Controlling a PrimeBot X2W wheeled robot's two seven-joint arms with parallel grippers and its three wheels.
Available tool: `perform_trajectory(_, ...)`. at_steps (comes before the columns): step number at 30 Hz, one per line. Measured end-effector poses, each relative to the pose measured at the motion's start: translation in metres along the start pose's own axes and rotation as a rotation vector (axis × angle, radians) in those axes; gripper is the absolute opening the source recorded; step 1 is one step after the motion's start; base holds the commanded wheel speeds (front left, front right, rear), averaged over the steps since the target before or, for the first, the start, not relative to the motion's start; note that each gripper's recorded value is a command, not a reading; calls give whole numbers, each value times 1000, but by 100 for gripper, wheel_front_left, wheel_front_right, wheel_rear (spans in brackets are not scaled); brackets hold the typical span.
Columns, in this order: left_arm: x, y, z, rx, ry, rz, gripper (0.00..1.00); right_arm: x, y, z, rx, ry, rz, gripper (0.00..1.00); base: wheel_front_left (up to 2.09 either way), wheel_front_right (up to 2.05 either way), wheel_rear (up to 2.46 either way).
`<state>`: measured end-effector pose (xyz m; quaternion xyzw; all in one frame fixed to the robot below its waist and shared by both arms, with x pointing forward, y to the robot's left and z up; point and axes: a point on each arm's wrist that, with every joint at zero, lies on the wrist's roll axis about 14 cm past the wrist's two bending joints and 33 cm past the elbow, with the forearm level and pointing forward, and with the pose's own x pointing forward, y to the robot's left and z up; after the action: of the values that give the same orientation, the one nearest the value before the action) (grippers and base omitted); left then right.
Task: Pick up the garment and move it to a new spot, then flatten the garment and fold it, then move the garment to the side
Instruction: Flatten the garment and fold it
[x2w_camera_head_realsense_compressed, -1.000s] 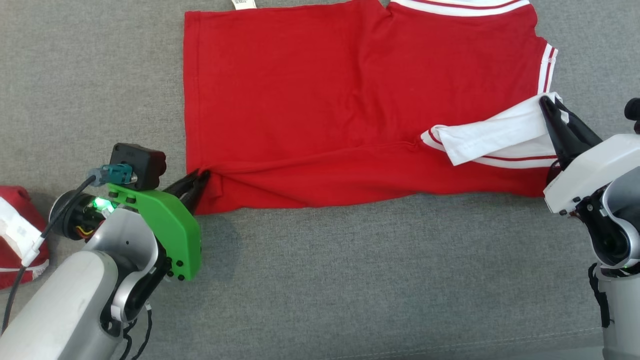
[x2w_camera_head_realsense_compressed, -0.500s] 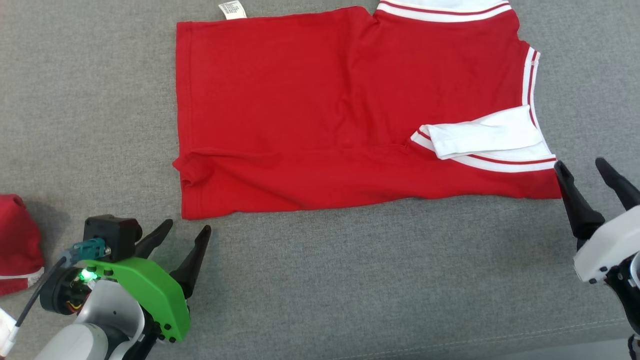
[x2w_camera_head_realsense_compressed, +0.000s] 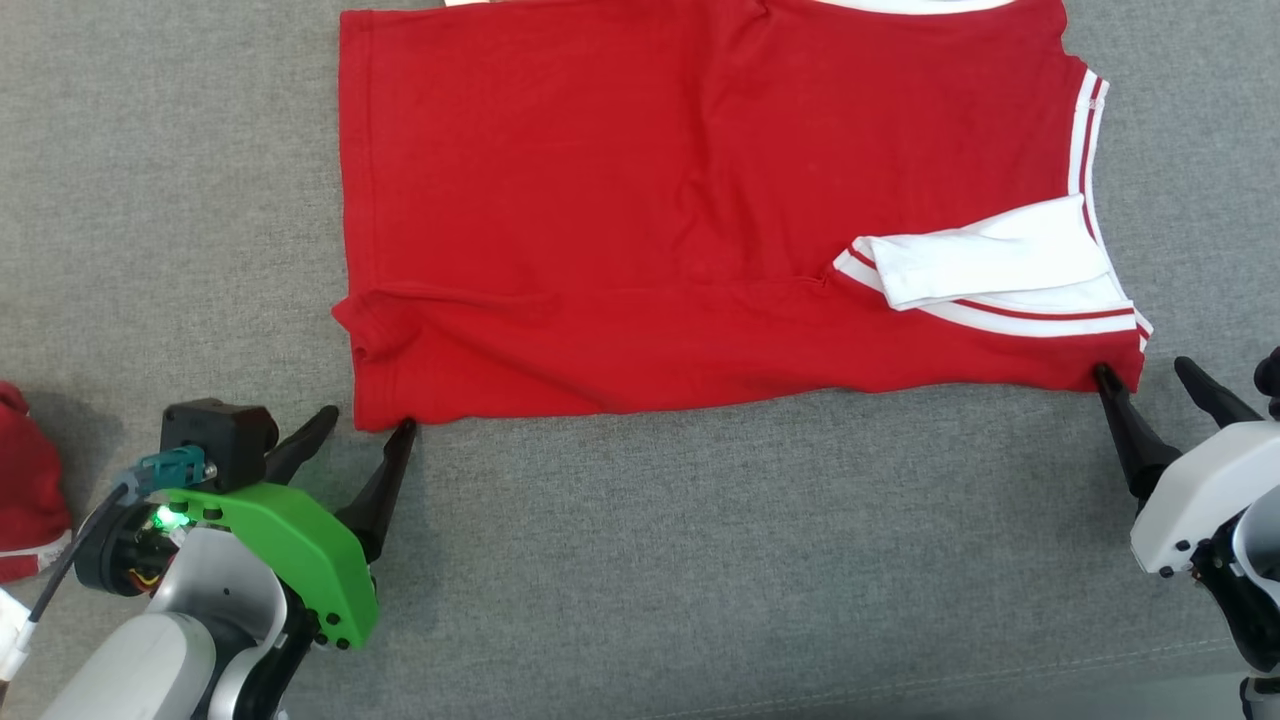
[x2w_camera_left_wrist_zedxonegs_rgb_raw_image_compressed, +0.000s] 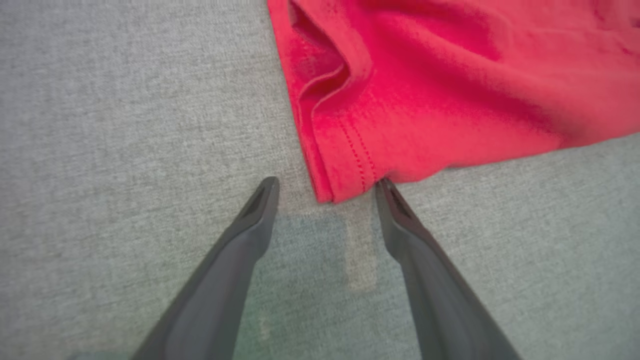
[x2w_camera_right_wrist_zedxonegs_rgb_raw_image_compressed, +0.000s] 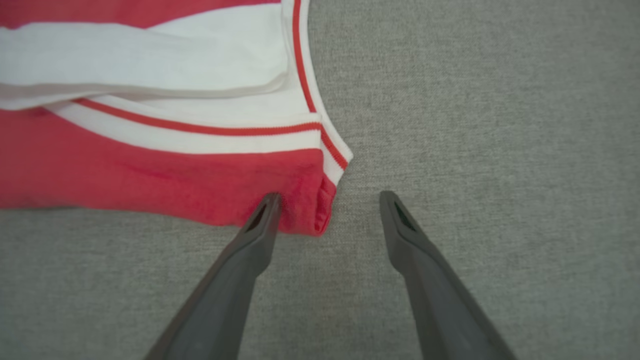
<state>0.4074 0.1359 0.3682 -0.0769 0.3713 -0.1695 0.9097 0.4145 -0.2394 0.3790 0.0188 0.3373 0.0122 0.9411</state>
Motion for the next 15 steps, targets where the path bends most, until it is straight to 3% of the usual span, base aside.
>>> perform_trajectory(11,7,-5,6,-18,4,-31,100,8,5,-2,-8,27,18,100,0,0,0)
perform_trajectory(12,8,-5,5,-23,9,-33,95,9,5,-3,-9,32,19,100,0,0,0)
perform_trajectory(13,9,-5,5,-25,13,-33,55,9,6,-3,-9,34,21,100,0,0,0)
perform_trajectory(14,10,-5,4,-25,15,-34,38,10,6,-3,-10,36,22,100,0,0,0)
perform_trajectory(15,11,-5,4,-27,17,-39,9,10,7,-2,-11,37,25,100,0,0,0)
